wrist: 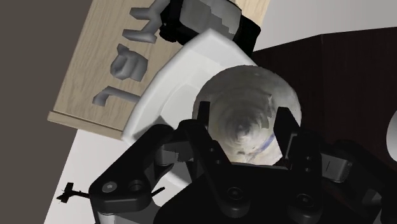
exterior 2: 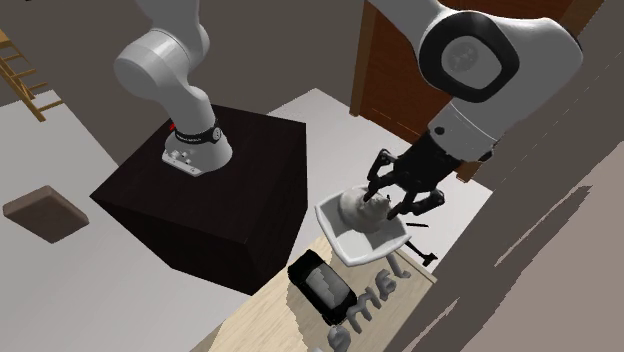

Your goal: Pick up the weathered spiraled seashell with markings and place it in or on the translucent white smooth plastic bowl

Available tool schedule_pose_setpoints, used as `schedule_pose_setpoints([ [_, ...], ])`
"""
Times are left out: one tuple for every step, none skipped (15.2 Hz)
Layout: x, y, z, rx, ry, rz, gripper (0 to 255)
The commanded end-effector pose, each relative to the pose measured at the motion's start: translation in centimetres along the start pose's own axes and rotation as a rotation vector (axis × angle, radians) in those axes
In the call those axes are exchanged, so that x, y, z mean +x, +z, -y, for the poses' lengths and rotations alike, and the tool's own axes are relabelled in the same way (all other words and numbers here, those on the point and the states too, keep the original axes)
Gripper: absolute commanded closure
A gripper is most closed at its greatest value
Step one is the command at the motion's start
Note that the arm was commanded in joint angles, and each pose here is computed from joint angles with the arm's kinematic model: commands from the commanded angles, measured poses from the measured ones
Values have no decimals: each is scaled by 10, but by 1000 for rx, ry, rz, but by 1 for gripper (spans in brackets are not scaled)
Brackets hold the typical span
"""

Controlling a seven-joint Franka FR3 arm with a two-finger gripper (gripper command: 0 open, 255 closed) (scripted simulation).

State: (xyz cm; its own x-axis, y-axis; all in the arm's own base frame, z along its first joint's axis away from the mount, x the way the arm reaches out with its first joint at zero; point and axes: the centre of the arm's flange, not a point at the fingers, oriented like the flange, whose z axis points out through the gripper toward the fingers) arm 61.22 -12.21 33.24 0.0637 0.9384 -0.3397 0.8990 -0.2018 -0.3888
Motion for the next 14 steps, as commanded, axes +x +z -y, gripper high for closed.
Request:
schedule_pose_setpoints([
  [3,9,-4,-1,0,0,255],
  [5,14,-6,-1,0,0,255],
  [7,18,-9,-1,0,0,255],
  [8,23,-11,-1,0,0,255],
  [10,27,-13,-1,0,0,255],
  [12,32,-15,-1,0,0,255],
  [12,32,-15,-1,0,0,255],
  [12,32,-15,-1,0,0,255],
  [12,32,-15,-1,0,0,255],
  [12,32,-15,-1,0,0,255],
  [12,32,-15,-1,0,0,255],
  [12,32,-15,-1,0,0,255],
  [12,32,-15,-1,0,0,255],
  [12,32,-15,-1,0,0,0],
])
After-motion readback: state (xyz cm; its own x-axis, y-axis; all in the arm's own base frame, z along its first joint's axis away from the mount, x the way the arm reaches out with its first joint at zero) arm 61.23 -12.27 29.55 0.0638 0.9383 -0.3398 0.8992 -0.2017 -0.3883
